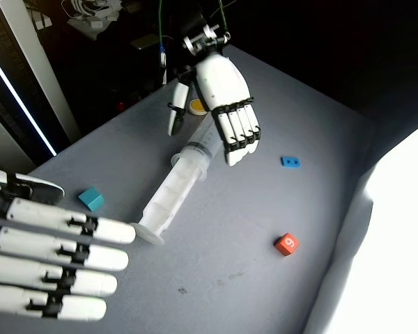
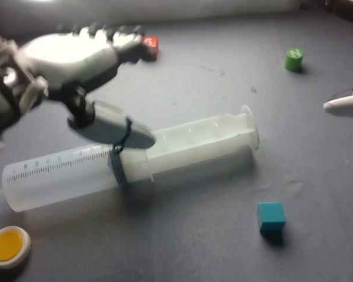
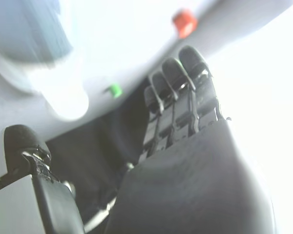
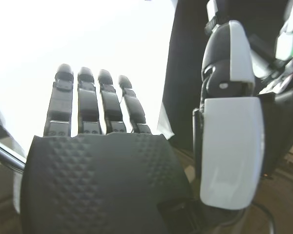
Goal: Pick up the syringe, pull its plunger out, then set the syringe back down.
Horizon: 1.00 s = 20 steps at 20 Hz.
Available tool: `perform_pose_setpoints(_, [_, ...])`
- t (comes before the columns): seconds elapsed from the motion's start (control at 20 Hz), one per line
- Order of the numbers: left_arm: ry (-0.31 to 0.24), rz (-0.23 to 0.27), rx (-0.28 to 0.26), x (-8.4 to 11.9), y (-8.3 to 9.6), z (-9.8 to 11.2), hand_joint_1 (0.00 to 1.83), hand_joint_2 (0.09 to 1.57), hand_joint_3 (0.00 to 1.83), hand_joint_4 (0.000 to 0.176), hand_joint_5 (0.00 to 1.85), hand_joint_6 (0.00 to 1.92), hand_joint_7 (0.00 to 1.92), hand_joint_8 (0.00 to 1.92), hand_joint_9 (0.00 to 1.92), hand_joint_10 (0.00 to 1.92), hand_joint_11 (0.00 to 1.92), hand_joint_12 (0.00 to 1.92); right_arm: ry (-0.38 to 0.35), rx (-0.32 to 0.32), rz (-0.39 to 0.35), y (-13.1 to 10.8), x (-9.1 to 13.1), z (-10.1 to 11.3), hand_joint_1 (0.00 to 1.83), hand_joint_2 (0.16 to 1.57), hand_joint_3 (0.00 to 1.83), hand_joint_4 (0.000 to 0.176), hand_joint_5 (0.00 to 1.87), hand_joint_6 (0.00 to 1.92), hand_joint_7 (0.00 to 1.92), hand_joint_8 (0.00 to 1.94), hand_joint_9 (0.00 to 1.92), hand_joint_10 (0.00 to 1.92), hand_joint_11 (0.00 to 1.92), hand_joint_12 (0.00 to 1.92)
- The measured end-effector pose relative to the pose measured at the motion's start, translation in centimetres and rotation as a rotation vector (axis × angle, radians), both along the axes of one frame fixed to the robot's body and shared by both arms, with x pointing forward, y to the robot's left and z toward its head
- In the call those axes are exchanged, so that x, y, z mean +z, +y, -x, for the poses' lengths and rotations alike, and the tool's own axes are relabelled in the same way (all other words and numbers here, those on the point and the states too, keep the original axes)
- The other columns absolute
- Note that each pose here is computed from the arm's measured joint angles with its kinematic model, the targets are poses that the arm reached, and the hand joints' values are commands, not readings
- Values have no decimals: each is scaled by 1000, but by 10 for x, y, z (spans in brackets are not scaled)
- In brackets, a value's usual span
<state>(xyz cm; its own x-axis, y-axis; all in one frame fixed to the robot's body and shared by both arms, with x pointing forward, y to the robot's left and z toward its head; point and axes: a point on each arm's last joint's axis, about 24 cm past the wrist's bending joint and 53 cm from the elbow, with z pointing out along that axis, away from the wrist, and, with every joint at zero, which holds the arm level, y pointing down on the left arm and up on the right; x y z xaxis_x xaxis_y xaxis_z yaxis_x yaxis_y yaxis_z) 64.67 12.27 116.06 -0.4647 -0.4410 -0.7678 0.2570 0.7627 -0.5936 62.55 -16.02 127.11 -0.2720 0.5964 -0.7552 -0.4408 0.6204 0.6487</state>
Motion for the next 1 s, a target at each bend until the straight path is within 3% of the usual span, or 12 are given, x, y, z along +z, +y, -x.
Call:
perform_pose_setpoints(0.1, [-58, 5, -76, 32, -22, 2, 677, 919, 0, 0, 28, 575, 59, 867, 0, 1140, 0, 915, -20, 7, 65, 1, 0, 5, 804, 949, 0, 0, 174, 5, 247, 10, 248, 21, 0, 559])
perform_pose_setpoints(0.15, [-92, 12, -111, 51, -31, 6, 776, 941, 0, 0, 5, 1446, 11, 1629, 0, 1765, 0, 1720, -6, 13, 94, 3, -4, 7, 814, 948, 0, 0, 254, 437, 139, 1003, 149, 1068, 0, 1344])
perform_pose_setpoints(0.2, [-108, 20, -134, 63, -40, 9, 846, 926, 0, 0, 0, 1826, 1, 1863, 14, 1890, 0, 1881, 6, 17, 110, 3, -8, 10, 779, 947, 5, 0, 81, 1466, 27, 1753, 29, 1750, 0, 1806])
perform_pose_setpoints(0.25, [-123, 22, -154, 72, -47, 13, 637, 1041, 15, 16, 448, 1902, 507, 1909, 454, 1915, 448, 1913, 19, 18, 126, 1, -11, 11, 662, 918, 0, 10, 295, 1830, 210, 1903, 285, 1887, 352, 1898])
perform_pose_setpoints(0.35, [-134, 28, -170, 83, -50, 18, 354, 1156, 8, 0, 1551, 1920, 1542, 1921, 1493, 1921, 1456, 1921, 17, 13, 129, -1, -8, 12, 405, 977, 0, 78, 1294, 1917, 1448, 1939, 1502, 1920, 1615, 1920])
perform_pose_setpoints(0.4, [-134, 24, -182, 83, -51, 19, 356, 1205, 17, 0, 1608, 1921, 1597, 1921, 1601, 1921, 1580, 1921, 6, 3, 126, -5, -4, 11, 374, 1033, 3, 0, 1512, 1920, 1645, 1941, 1672, 1921, 1739, 1921])
perform_pose_setpoints(0.45, [-129, 19, -193, 82, -51, 22, 408, 1271, 11, 0, 1619, 1921, 1617, 1921, 1645, 1921, 1646, 1921, 5, 2, 125, -5, -4, 11, 368, 1096, 5, 0, 1584, 1921, 1717, 1941, 1728, 1921, 1785, 1921])
perform_pose_setpoints(0.5, [-124, 13, -206, 80, -52, 25, 931, 1343, 21, 19, 1566, 1921, 1640, 1921, 1693, 1921, 1712, 1921, 6, 3, 126, -5, -4, 11, 639, 1329, 29, 0, 1616, 1921, 1766, 1941, 1788, 1921, 1863, 1921])
perform_pose_setpoints(0.55, [-117, 9, -216, 79, -53, 28, 1060, 1360, 5, 110, 1551, 1921, 1640, 1921, 1699, 1921, 1721, 1921, 10, 5, 130, -4, -6, 11, 868, 1386, 23, 0, 1588, 1921, 1765, 1941, 1804, 1921, 1885, 1921])
perform_pose_setpoints(0.6, [-126, -8, -227, 79, -53, 30, 1257, 1328, 0, 123, 1550, 1921, 1645, 1921, 1692, 1921, 1695, 1921, 6, 7, 129, -3, -5, 11, 1026, 1396, 14, 0, 1587, 1921, 1761, 1941, 1803, 1921, 1887, 1921])
perform_pose_setpoints(0.7, [-128, -11, -238, 81, -52, 34, 1170, 1347, 0, 0, 1610, 1921, 1642, 1921, 1671, 1921, 1645, 1921, -2, 10, 117, -1, -1, 12, 1061, 1388, 5, 0, 1517, 1921, 1692, 1941, 1754, 1921, 1818, 1921])
perform_pose_setpoints(1.0, [-138, 5, -261, 89, -59, 40, 1141, 1361, 1, 0, 1496, 1921, 1514, 1921, 1526, 1921, 1445, 1921, -20, 29, 109, 8, 3, 14, 1067, 1375, 0, 0, 1450, 1921, 1625, 1941, 1682, 1921, 1738, 1921])
